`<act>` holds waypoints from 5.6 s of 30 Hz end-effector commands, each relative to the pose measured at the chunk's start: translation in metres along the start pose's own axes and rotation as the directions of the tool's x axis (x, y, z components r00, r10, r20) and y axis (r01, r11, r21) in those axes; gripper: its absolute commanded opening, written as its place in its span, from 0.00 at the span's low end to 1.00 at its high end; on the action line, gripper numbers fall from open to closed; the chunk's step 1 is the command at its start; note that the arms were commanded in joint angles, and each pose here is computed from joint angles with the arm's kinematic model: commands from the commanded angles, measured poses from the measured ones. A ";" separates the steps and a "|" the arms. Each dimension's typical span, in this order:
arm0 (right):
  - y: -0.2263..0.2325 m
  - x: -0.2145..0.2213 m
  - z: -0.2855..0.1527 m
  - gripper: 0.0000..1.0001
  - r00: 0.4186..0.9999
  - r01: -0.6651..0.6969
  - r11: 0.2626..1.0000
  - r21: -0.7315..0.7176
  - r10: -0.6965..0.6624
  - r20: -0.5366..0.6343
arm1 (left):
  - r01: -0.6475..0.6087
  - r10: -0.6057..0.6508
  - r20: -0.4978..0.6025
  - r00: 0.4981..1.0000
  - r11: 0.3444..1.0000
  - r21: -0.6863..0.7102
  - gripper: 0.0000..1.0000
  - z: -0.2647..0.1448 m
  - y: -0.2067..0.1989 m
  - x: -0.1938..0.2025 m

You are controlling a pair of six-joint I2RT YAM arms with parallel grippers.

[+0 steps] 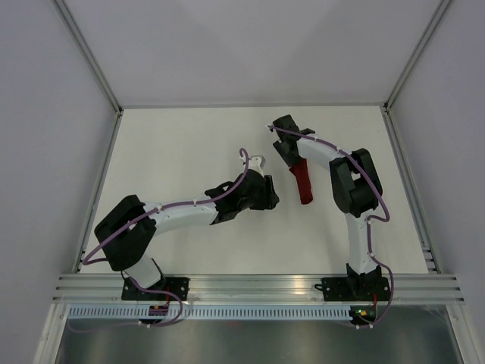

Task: Fold the napkin, place the utensils inside, and roll it up
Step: Roll the napkin with the utensil

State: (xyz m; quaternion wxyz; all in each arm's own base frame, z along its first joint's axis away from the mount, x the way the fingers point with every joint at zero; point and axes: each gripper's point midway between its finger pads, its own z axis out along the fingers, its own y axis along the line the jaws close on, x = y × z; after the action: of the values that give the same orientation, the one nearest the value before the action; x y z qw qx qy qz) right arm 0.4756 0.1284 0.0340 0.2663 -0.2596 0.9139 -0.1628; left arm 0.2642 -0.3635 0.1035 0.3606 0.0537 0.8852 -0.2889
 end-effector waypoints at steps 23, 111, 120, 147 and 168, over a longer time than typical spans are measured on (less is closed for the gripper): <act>-0.046 -0.038 -0.068 0.64 0.990 -0.082 0.995 -0.053 0.088 0.107 | -0.057 0.057 -0.008 0.998 0.998 0.001 0.56 -0.003 -0.001 -0.014; 0.002 0.039 -0.042 0.48 0.983 0.174 0.983 0.053 -0.170 -0.062 | -0.074 0.074 0.017 0.997 0.997 0.012 0.57 -0.022 0.024 -0.047; 0.026 0.046 -0.043 0.48 0.982 0.168 0.982 -0.080 -0.175 -0.078 | -0.075 0.074 0.013 0.997 0.997 0.015 0.58 -0.021 0.025 -0.047; 0.021 0.014 -0.071 0.51 0.995 0.094 0.985 -0.143 -0.096 -0.007 | -0.075 0.075 0.014 0.997 0.997 0.013 0.58 -0.023 0.027 -0.051; -0.108 -0.001 -0.183 0.61 0.872 -0.243 0.886 -0.394 0.378 0.312 | -0.108 0.107 0.098 0.989 0.994 0.006 0.59 -0.062 0.029 -0.097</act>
State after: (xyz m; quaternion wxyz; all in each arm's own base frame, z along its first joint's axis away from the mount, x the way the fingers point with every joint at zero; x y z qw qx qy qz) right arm 0.4335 0.0760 0.1929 0.3647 -0.1854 0.9107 0.0577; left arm 0.3040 -0.3002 0.1502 0.3833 0.0683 0.8824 -0.2643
